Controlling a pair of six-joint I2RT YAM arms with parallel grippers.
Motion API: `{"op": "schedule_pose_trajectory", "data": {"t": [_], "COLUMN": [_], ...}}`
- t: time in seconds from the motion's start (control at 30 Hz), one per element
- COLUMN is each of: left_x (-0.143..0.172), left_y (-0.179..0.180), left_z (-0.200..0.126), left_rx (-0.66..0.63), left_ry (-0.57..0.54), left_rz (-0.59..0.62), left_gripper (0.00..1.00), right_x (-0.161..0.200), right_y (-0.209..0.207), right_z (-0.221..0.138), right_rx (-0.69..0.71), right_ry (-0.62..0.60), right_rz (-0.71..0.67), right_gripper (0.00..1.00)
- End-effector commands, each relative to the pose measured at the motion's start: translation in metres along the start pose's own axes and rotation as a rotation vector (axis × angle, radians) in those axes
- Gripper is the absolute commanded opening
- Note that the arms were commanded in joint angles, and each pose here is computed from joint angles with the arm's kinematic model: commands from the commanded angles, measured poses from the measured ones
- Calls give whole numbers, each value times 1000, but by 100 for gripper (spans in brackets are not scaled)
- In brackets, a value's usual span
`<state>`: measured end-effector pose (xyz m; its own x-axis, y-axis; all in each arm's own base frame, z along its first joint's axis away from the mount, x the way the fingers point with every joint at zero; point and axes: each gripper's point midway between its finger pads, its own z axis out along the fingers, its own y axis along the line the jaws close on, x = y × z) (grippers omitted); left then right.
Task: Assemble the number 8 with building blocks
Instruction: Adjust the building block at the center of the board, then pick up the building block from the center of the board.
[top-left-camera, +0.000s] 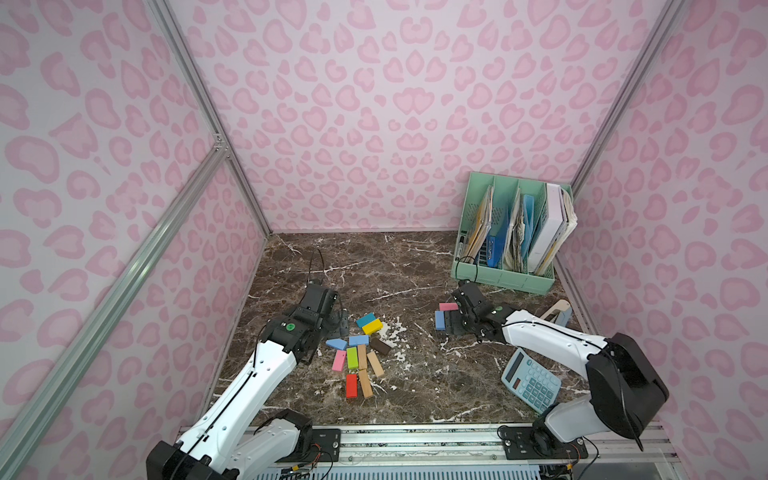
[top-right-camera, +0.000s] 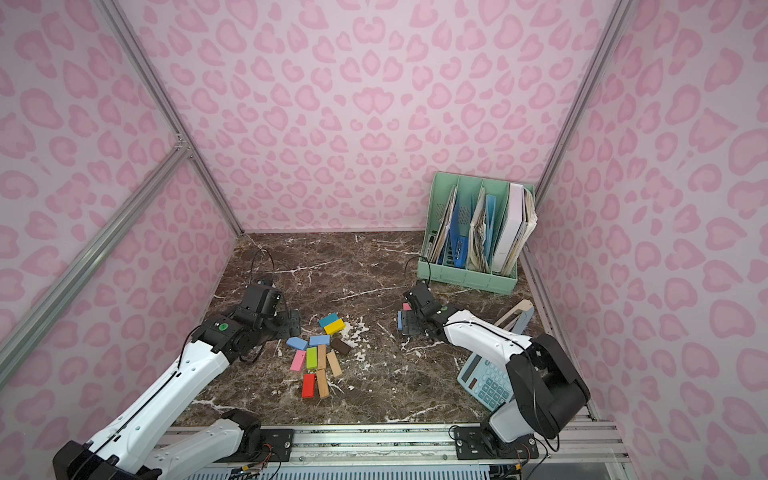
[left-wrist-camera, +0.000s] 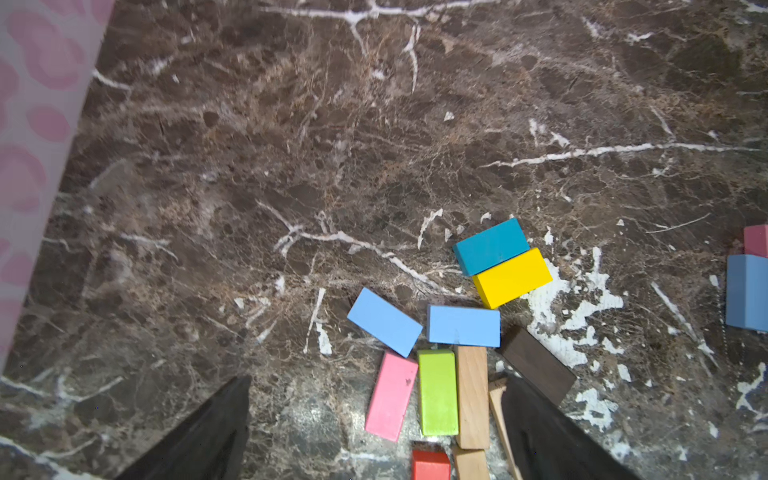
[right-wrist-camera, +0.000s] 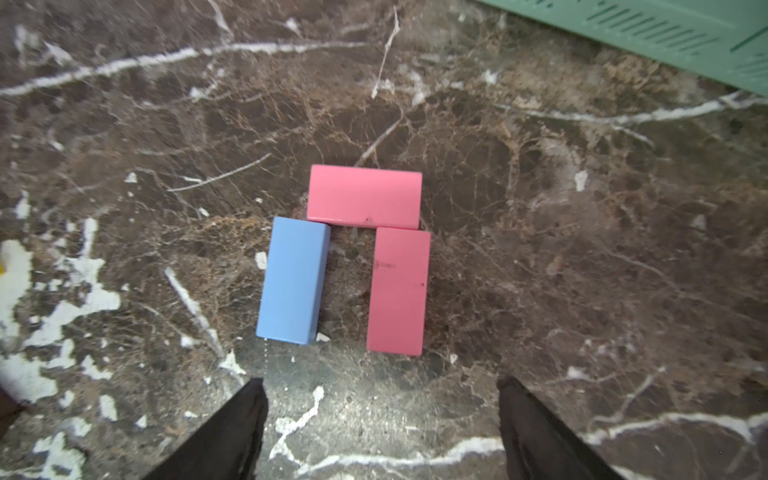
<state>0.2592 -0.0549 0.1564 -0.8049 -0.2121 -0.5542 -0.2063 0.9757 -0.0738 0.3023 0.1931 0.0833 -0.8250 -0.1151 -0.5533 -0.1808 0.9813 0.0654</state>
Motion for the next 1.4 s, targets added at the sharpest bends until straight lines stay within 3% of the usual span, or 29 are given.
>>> {"op": "schedule_pose_trajectory", "data": {"t": [0.0,0.1,0.43,0.9,1.37], "left_x": [17,26,39,54,59], "left_y": [-6,-6,2,0,2], "left_z": [11,24,53,91,118], "left_rx": [33,33,-16,-106,-163], "left_ry": [80,113,172,289,326], "left_rz": [-125,-200,-396,-482,-476], "left_gripper": [98,98,82,69,54], "right_x": [-4,-5,-3,2,7], "right_y": [-1,-4,-17,-31,-42], "right_z": [-9,-16,-32,-41,-44], "right_rx": [-11,-18,-83,-95,-87], "right_ry": [-33,-57,-115,-157,-179], "right_rz": [-8,-4,46,82,98], "right_gripper": [89,89,89,89,89]}}
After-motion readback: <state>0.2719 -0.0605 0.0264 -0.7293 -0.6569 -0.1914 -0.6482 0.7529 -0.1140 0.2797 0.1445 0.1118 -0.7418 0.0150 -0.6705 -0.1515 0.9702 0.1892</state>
